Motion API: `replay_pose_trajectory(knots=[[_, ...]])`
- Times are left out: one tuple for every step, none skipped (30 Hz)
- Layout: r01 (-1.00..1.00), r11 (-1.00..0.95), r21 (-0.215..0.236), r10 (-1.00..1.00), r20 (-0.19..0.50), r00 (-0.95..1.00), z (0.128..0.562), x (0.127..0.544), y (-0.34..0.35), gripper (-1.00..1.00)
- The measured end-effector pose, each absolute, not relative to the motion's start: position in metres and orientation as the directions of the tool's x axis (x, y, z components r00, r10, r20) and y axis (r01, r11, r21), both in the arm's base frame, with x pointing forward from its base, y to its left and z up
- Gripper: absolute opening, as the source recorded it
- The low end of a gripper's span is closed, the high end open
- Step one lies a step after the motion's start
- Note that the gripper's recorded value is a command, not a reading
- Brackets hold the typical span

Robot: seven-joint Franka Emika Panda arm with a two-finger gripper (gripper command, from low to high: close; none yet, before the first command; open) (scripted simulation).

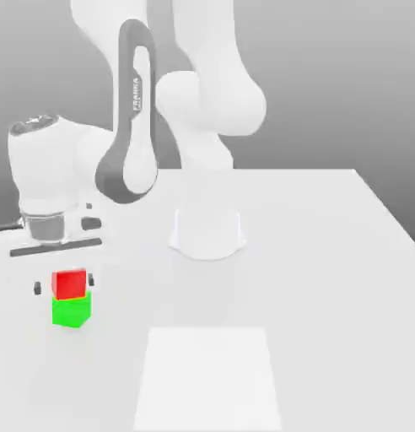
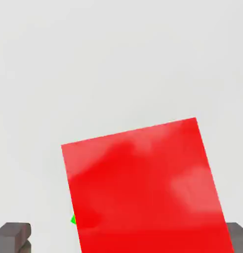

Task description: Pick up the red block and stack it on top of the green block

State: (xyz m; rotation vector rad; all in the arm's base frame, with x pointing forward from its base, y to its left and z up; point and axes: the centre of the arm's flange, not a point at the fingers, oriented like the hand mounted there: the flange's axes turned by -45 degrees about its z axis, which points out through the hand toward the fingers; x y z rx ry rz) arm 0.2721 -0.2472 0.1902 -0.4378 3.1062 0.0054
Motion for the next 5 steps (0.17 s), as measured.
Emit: replay_pose_trajectory(knots=[[-0.276,0.961,0.004,-0.276,-0.007,-0.961,0.198,0.273,-0.247,1.0],[-0.277,0.961,0.004,-0.277,-0.008,-0.961,0.207,0.273,-0.247,1.0],[-0.276,0.961,0.004,-0.276,-0.008,-0.961,0.217,0.273,-0.248,1.0],[-0.276,0.961,0.004,-0.276,-0.008,-0.961,0.226,0.272,-0.248,1.0],[-0.277,0.961,0.003,-0.277,-0.005,-0.961,0.236,0.272,-0.247,1.0]])
